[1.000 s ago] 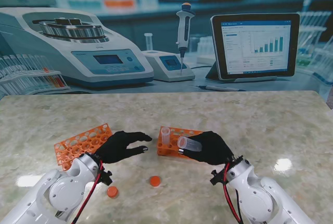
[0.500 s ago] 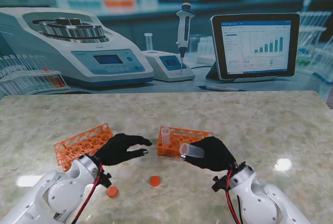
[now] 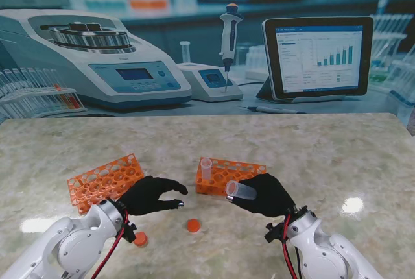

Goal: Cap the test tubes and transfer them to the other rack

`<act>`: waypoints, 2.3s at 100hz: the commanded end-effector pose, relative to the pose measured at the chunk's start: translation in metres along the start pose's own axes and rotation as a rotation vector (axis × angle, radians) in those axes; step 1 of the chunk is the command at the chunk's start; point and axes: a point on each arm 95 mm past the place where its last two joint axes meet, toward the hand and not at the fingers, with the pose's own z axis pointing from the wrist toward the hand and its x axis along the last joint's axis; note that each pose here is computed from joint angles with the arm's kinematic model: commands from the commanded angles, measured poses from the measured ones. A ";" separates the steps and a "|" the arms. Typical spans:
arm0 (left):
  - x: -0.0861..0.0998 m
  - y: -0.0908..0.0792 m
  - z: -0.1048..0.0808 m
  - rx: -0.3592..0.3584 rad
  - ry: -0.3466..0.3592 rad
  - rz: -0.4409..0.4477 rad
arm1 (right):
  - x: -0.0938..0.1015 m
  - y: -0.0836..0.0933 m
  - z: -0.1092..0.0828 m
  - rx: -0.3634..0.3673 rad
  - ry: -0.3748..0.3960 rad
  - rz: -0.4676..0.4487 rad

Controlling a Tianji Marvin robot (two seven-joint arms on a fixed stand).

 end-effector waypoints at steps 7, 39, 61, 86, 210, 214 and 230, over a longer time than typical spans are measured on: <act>0.000 0.006 -0.003 -0.026 0.002 0.016 | -0.001 -0.003 -0.002 0.012 -0.012 0.006; 0.009 0.014 0.005 -0.061 0.026 0.028 | -0.002 -0.002 -0.002 0.015 -0.011 0.009; 0.014 0.021 0.016 -0.100 0.051 0.031 | -0.002 -0.002 -0.001 0.020 -0.011 0.014; 0.016 0.029 0.023 -0.146 0.075 0.041 | -0.002 -0.003 -0.001 0.021 -0.009 0.017; 0.009 0.050 0.043 -0.282 0.104 0.112 | -0.002 -0.002 -0.003 0.028 -0.009 0.022; 0.009 0.050 0.042 -0.285 0.104 0.115 | -0.002 -0.002 -0.003 0.028 -0.009 0.022; 0.011 0.050 0.040 -0.302 0.115 0.142 | -0.002 -0.002 -0.003 0.028 -0.009 0.023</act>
